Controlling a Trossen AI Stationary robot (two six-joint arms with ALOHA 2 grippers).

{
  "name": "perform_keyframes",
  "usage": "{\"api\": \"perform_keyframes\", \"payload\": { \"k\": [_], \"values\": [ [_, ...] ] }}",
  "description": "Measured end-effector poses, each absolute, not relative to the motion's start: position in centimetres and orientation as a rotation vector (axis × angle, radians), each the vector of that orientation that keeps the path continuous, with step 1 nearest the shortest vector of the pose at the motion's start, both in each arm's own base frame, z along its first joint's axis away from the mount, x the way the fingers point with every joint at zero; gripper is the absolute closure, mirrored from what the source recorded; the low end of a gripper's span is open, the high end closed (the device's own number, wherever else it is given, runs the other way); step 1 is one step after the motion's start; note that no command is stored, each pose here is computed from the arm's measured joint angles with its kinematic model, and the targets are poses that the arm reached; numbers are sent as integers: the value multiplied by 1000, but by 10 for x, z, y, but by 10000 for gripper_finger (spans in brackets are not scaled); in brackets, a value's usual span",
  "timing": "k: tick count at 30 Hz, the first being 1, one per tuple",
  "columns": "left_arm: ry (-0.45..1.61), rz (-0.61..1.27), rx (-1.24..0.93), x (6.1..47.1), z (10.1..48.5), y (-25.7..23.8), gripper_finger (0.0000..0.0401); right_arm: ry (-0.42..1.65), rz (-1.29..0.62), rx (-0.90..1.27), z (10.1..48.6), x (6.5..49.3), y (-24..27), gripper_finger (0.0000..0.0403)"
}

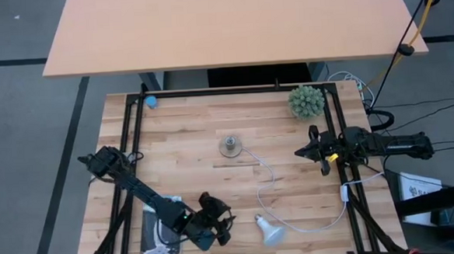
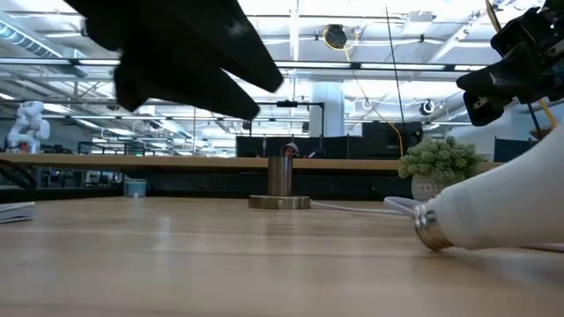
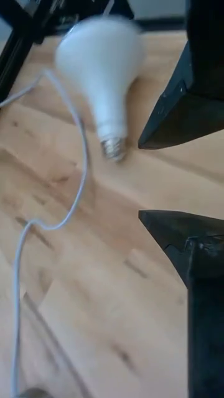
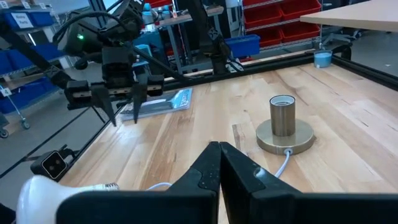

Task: Screw lightbulb
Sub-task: Insert the lightbulb into the lamp

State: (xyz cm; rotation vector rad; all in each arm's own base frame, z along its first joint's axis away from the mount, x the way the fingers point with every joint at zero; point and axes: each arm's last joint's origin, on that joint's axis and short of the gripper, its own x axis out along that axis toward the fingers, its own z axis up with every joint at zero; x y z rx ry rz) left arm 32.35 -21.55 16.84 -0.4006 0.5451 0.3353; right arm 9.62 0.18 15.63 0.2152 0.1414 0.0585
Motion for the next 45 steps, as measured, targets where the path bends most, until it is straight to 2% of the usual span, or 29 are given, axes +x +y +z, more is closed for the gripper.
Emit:
{"api": "perform_keyframes", "payload": {
  "k": [6,18,29,34,37,42,45],
  "values": [
    [588,316,-378,334,167,-201,227,99,68,96,160,97,2,403],
    [654,261,-360,337,165,-195,227,98,64,219,161,97,2,403],
    [723,311,-343,333,160,-189,227,99,17,690,161,97,1,403],
    [786,469,-379,315,168,-177,227,-14,36,645,172,97,1,403],
    [752,550,-368,299,182,-178,227,-34,41,612,187,95,1,403],
    [712,601,-344,272,206,-179,227,48,28,538,219,97,5,403],
    [725,625,-359,260,212,-180,227,192,14,488,238,109,10,403]
  ]
}}
